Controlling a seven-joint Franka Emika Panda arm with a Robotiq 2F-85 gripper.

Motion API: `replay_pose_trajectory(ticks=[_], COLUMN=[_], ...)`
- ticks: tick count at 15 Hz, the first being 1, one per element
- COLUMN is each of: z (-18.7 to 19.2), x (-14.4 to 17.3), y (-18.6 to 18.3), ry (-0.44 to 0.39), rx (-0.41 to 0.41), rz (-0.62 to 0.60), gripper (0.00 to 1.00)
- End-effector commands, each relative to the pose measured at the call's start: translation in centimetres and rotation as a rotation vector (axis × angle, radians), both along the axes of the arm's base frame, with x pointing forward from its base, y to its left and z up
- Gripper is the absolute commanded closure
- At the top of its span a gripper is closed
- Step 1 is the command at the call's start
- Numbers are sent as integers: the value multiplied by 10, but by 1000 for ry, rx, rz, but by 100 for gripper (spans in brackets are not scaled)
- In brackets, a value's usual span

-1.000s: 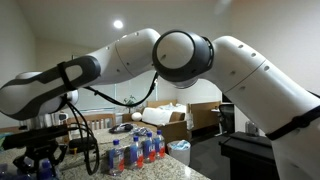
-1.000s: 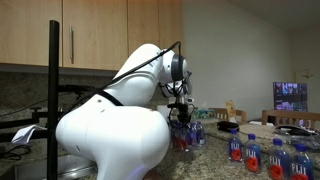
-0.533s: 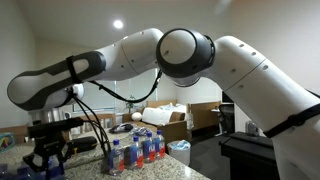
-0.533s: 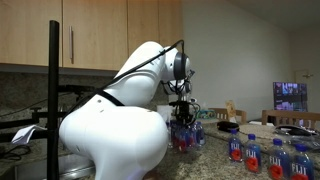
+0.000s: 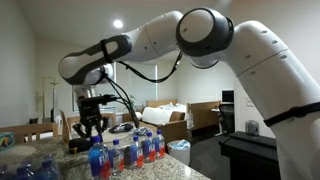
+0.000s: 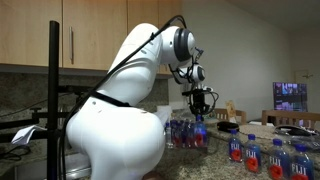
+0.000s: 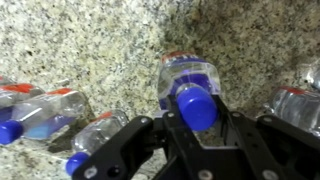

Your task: Arrange some of the bottle on the counter

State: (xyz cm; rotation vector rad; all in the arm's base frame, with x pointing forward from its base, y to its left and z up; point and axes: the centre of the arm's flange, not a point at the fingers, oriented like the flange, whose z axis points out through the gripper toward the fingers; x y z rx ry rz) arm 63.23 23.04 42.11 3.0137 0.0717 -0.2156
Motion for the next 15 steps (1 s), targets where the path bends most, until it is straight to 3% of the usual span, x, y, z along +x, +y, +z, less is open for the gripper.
replay_pose_trajectory(ticks=[1, 12, 15], z=[27, 63, 54], x=[-23, -46, -56], y=[-91, -402, -457], ry=[22, 86, 71], rx=[50, 62, 79], rz=[-23, 13, -31], gripper=[84, 85, 85])
